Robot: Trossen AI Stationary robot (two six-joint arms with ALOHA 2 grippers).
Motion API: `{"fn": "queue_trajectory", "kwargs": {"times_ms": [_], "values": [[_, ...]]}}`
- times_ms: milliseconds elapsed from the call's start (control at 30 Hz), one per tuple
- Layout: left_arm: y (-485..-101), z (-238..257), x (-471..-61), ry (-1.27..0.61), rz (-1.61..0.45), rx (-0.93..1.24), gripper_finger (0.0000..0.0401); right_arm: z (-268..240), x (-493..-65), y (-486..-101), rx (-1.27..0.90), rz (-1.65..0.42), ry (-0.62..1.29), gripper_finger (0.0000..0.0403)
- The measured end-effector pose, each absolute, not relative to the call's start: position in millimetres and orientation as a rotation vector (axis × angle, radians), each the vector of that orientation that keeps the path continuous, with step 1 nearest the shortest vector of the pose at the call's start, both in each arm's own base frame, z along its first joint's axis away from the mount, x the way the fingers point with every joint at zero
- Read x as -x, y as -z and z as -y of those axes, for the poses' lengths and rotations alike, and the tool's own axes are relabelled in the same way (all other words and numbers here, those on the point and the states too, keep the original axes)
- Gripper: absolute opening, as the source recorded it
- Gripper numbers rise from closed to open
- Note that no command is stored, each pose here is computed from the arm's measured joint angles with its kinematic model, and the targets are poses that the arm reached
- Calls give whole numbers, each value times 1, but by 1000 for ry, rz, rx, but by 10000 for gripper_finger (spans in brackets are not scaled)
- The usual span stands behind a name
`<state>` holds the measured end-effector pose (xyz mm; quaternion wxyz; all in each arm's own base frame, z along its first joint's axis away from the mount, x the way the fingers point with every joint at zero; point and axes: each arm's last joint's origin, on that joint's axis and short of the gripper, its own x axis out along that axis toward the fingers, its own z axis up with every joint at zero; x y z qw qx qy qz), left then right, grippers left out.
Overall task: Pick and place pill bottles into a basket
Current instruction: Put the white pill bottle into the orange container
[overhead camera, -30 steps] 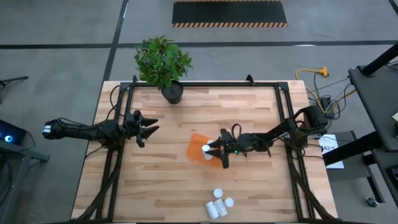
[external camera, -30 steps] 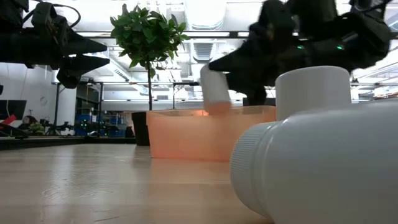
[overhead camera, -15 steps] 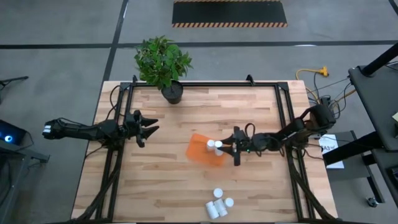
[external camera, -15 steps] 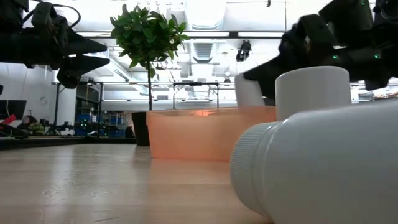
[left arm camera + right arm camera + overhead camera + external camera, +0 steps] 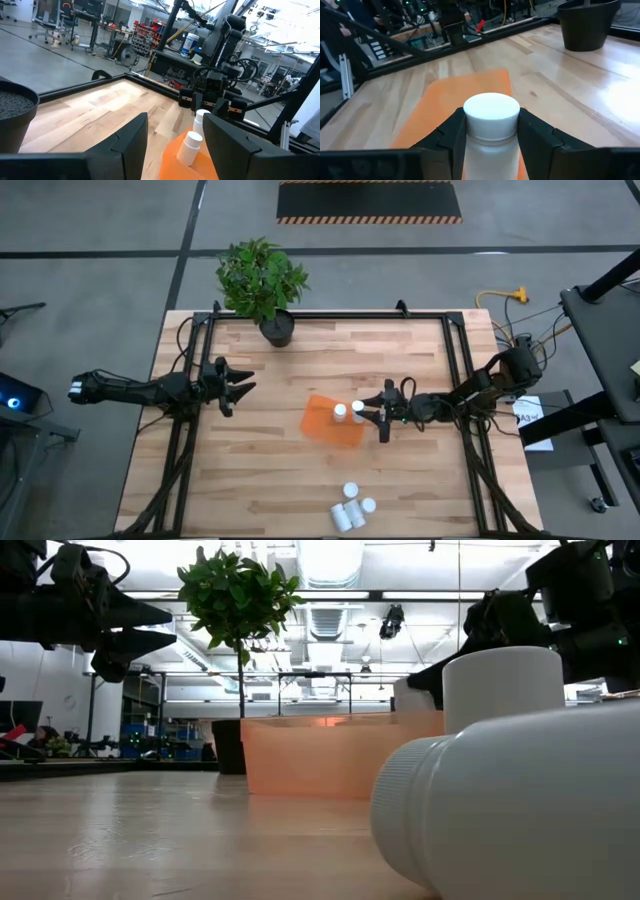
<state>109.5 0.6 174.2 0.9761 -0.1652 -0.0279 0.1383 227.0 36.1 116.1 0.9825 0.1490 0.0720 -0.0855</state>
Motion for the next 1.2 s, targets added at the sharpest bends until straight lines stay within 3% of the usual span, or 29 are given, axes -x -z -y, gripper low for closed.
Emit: {"fn": "queue_trajectory", "kwargs": {"times_ms": [300, 500, 800, 1200], "values": [[-174, -1, -109, -279, 57, 333, 173, -35, -231, -119, -289, -128, 196, 133], [-174, -1, -109, -279, 57, 333, 173, -33, -230, -118, -283, -132, 237, 167], [-174, -1, -110, -279, 56, 333, 173, -33, -230, -117, -281, -135, 244, 156], [-174, -1, -110, -279, 56, 333, 173, -33, -230, -116, -277, -144, 249, 193]]}}
